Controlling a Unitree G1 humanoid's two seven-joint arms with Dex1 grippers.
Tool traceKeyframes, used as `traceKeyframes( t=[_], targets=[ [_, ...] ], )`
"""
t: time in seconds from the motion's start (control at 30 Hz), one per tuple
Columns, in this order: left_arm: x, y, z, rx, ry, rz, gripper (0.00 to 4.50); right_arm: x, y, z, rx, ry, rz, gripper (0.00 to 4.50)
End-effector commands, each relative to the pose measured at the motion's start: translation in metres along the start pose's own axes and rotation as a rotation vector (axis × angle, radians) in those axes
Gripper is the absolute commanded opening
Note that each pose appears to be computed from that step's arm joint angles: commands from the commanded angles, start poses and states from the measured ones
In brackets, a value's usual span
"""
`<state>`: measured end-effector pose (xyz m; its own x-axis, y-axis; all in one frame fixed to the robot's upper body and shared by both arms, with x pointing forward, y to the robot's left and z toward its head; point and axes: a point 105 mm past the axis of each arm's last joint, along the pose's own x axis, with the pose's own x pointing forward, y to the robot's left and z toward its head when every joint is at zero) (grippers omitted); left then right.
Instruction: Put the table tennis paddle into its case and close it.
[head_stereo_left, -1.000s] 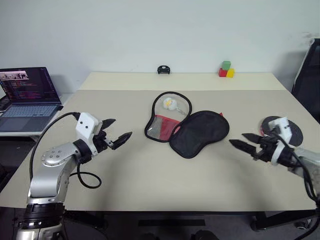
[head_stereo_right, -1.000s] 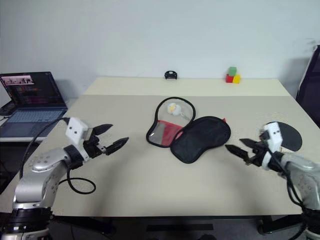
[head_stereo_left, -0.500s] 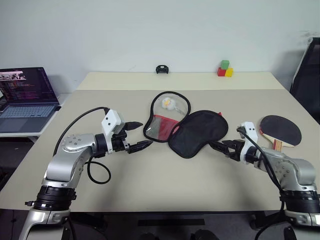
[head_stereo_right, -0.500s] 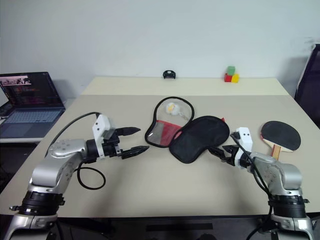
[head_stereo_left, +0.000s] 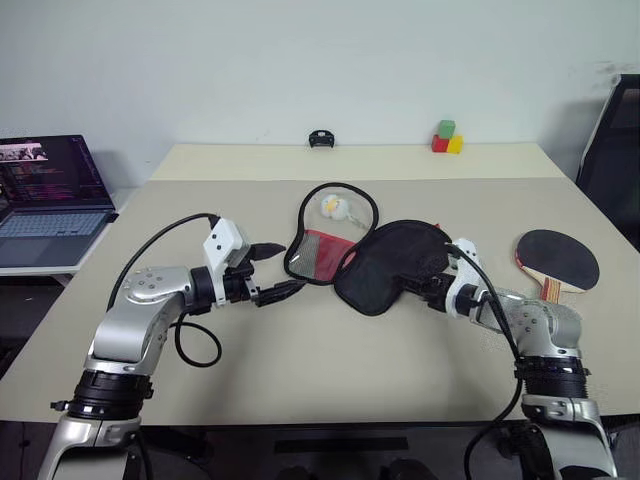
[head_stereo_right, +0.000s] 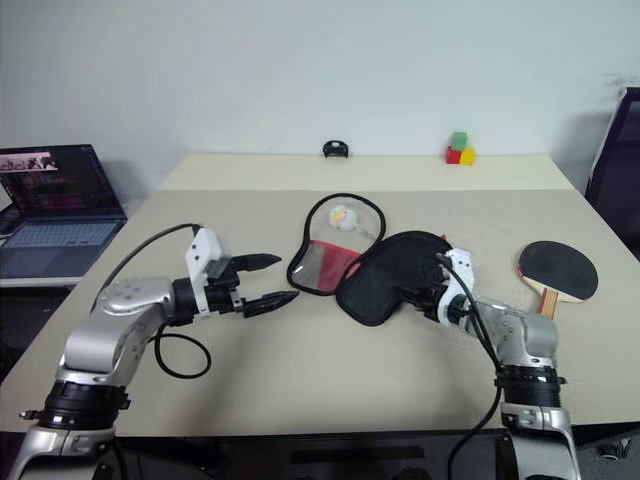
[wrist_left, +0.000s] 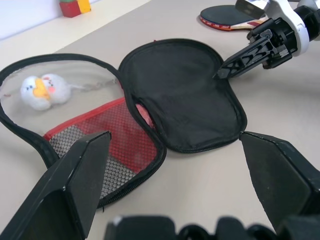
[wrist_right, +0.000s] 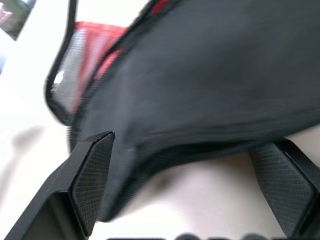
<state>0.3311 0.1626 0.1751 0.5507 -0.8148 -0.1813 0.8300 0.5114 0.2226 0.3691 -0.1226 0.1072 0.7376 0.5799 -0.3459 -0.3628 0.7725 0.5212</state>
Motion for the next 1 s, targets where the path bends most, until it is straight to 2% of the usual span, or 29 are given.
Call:
traceKeyframes(
  t=[0.03,0.2,0.3,0.63,0.87,1.0],
  targets=[
    [-0.002,0.0,0.009,0.04,-0.019,0.004,4.5,0.006,0.014,0.008,-0.021,-0.02,0.036,4.48],
    [-0.002,-0.001,0.007,0.04,-0.016,0.006,4.5,0.012,0.019,0.001,-0.08,-0.003,0.025,4.48],
    [-0.003,-0.002,0.005,0.043,-0.008,0.008,4.5,0.012,0.018,-0.002,-0.102,0.0,0.016,3.61],
    [0.003,-0.018,0.007,0.05,-0.014,-0.039,4.5,0.006,0.042,-0.024,-0.095,0.057,0.117,0.06],
    [0.01,-0.033,0.013,0.052,-0.033,-0.105,4.5,-0.006,0.062,-0.039,-0.102,0.12,0.208,0.02],
    [0.011,-0.036,0.013,0.053,-0.03,-0.118,4.5,-0.019,0.062,-0.045,-0.133,0.174,0.235,0.02]
  ],
)
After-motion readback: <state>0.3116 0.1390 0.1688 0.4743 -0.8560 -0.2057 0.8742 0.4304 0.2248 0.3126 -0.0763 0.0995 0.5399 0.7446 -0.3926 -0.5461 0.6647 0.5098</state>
